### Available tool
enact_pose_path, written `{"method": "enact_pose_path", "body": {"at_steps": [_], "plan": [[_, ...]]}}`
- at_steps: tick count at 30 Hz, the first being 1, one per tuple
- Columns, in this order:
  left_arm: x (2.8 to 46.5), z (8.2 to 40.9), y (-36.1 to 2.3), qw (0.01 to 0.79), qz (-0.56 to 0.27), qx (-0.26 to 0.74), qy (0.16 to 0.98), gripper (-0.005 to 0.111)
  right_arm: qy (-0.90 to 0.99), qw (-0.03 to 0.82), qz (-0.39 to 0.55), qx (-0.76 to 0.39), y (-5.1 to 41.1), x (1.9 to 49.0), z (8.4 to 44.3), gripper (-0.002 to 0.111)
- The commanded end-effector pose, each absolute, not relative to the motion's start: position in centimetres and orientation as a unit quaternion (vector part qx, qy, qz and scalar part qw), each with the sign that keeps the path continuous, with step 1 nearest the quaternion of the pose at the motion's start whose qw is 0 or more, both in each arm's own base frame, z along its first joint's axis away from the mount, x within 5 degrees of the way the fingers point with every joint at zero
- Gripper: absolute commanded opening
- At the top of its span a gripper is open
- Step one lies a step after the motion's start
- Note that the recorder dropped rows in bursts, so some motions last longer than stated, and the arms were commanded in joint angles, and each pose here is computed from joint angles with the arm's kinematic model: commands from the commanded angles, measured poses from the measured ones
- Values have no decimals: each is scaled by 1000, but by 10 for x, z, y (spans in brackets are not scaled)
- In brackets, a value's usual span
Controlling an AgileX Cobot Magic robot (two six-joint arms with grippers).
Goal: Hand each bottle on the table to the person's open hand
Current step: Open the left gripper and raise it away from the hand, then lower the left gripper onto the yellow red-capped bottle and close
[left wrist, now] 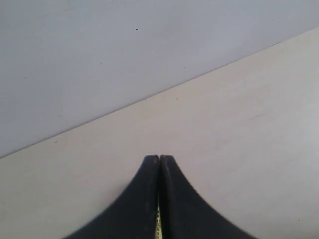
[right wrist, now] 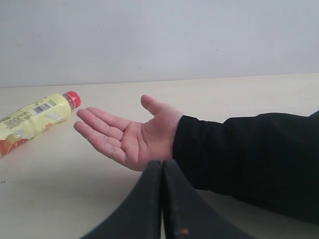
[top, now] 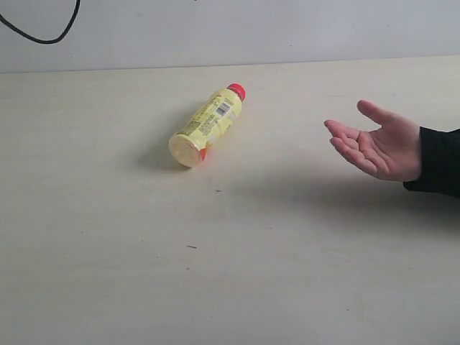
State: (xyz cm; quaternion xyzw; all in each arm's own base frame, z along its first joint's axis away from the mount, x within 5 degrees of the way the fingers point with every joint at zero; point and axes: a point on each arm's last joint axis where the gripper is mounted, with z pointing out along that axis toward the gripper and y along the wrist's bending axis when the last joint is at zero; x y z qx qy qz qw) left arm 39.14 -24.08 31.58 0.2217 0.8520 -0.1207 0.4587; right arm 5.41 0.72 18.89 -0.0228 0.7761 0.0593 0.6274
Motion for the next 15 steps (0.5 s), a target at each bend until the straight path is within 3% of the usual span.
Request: {"method": "enact_pose_path", "body": {"at_steps": [1, 6, 15], "plan": [[391, 317, -241, 463, -130, 214, 850, 3, 773, 632, 57, -22, 7, 54, 189, 0], [392, 307, -242, 425, -139, 185, 875, 2, 773, 632, 57, -22, 7, 54, 189, 0], [429, 253, -256, 274, -70, 198, 938, 6, 773, 632, 57, -22, 7, 54, 189, 0]]}}
